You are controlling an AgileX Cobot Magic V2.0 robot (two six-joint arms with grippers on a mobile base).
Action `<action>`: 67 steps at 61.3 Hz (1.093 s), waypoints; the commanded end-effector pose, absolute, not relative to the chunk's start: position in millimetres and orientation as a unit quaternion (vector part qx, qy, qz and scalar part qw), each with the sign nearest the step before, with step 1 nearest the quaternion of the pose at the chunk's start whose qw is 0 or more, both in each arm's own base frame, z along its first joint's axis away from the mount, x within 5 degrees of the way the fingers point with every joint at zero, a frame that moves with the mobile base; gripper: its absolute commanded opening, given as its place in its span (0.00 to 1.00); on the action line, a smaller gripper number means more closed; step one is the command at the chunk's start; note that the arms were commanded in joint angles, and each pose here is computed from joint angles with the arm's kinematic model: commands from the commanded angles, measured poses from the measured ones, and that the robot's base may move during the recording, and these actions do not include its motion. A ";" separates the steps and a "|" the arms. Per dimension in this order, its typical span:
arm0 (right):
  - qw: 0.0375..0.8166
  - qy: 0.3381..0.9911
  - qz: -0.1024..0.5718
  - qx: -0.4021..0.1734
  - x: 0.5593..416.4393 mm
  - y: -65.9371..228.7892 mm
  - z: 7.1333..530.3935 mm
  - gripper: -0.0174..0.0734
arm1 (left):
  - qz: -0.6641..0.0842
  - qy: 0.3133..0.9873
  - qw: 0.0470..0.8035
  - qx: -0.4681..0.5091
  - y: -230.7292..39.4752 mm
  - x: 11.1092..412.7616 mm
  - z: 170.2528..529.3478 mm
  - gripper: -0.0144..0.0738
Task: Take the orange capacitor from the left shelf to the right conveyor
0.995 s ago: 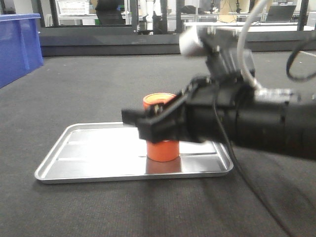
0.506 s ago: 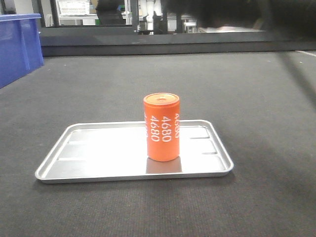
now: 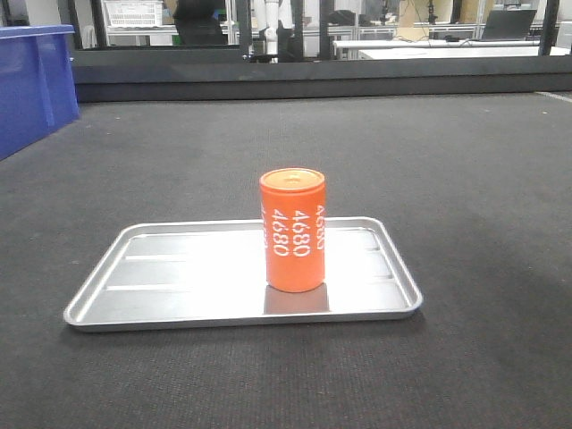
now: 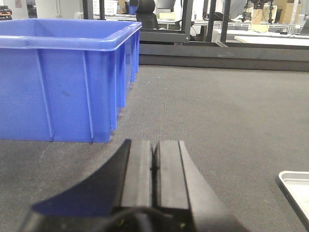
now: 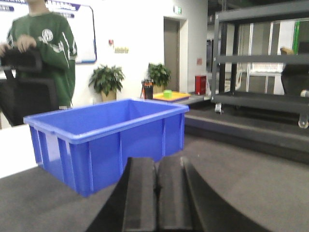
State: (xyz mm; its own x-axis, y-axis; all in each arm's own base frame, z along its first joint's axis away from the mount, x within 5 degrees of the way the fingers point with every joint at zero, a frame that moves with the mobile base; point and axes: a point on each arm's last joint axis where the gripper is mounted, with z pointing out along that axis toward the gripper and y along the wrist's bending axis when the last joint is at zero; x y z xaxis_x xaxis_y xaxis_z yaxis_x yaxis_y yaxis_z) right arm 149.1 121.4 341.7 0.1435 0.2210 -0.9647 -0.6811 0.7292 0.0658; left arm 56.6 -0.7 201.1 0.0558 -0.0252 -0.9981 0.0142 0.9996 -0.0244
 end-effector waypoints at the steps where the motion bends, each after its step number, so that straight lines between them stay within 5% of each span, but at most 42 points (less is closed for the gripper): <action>1: 0.763 0.524 0.326 -0.189 143.1 118.3 361.2 0.25 | -0.019 0.659 0.752 -0.005 -1.1 56.3 202.4 0.02; 12: 0.788 0.528 0.271 -0.163 153.7 103.4 362.3 0.25 | -0.019 0.659 0.752 -0.005 -1.1 56.3 202.4 0.02; 22: 0.813 0.550 0.182 -0.052 160.4 52.2 369.9 0.25 | -0.019 0.659 0.752 -0.005 -1.1 56.3 202.4 0.02; 34: 0.805 0.587 0.080 -0.001 129.9 13.1 374.6 0.25 | -0.019 0.659 0.752 -0.005 -1.1 56.3 202.4 0.02; 48: 0.795 0.606 0.000 0.023 88.1 -3.3 358.8 0.25 | -0.019 0.659 0.752 -0.005 -1.1 56.3 202.4 0.02; 67: 0.813 0.582 -0.012 0.031 42.8 -2.9 278.5 0.25 | -0.019 0.659 0.752 -0.005 -1.1 56.3 202.4 0.02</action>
State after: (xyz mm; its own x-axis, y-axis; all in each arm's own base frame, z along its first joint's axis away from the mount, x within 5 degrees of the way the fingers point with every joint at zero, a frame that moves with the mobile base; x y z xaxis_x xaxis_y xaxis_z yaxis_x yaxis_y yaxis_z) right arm 51.6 -3.2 280.7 0.2306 0.0373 -0.9723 0.0502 0.9975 0.0502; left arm 56.6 -0.7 201.1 0.0558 -0.0252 -0.9981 0.0142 0.9996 -0.0244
